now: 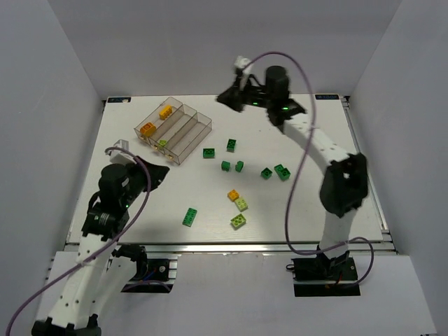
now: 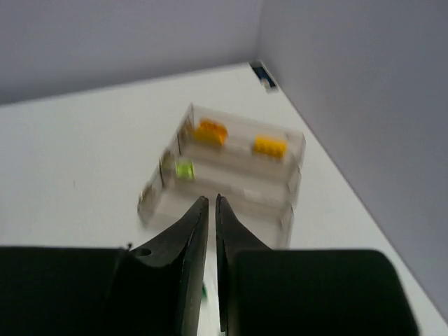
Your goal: Sort the legos into containers by color
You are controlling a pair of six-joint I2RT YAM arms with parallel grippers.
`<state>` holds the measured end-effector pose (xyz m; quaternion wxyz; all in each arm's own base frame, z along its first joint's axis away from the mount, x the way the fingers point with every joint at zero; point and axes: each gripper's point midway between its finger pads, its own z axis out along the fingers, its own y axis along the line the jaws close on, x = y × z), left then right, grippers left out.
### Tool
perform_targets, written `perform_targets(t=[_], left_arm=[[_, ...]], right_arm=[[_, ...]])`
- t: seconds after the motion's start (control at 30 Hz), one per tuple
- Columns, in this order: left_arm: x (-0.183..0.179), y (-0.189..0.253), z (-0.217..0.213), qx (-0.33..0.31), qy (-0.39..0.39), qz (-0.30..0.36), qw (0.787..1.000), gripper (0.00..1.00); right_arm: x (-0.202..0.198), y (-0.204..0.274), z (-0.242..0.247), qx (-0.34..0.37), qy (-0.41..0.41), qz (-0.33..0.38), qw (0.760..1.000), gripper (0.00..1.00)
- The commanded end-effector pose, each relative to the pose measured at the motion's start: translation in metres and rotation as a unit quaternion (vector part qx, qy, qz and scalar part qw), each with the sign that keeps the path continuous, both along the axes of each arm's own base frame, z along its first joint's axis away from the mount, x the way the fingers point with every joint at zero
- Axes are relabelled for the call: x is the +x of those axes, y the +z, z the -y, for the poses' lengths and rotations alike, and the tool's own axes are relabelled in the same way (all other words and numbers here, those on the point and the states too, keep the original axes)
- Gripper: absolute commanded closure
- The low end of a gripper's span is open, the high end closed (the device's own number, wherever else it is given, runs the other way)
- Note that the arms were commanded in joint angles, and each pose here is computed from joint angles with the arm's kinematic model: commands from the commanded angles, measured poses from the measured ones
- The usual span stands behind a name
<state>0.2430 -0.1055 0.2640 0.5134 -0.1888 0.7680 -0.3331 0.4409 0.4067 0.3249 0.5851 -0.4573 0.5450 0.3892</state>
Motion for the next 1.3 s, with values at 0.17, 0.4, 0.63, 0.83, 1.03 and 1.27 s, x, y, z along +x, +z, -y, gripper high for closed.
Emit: perform_targets(t=[0.17, 0.4, 0.63, 0.83, 1.03, 1.27], left_arm=[[0.010, -0.067, 0.051, 0.053, -0.093, -0.131, 0.986, 0.34], [0.021, -0.120, 0.110, 0.139, -0.098, -0.223, 0.960, 0.19], [0.030, -0.168, 0.165, 0.147, -0.047, -0.343, 0.927, 0.18], [0.037, -0.186, 0.204, 0.135, 0.001, -0.387, 0.912, 0.18], [0.032, -0.204, 0.217, 0.115, 0.039, -0.431, 0.894, 0.17], [0.025, -0.230, 0.218, 0.133, 0.073, -0.465, 0.873, 0.19]], right_arm=[[-0.087, -0.073, 0.160, -0.172, -0.035, -0.131, 0.976, 0.26], [-0.115, -0.102, 0.229, -0.199, -0.126, -0.153, 0.960, 0.11], [-0.123, -0.117, 0.269, -0.191, -0.202, -0.185, 0.943, 0.15], [-0.130, -0.121, 0.271, -0.173, -0.207, -0.200, 0.942, 0.24], [-0.133, -0.119, 0.271, -0.162, -0.208, -0.196, 0.944, 0.25], [-0.134, -0.116, 0.274, -0.148, -0.214, -0.196, 0.945, 0.25]])
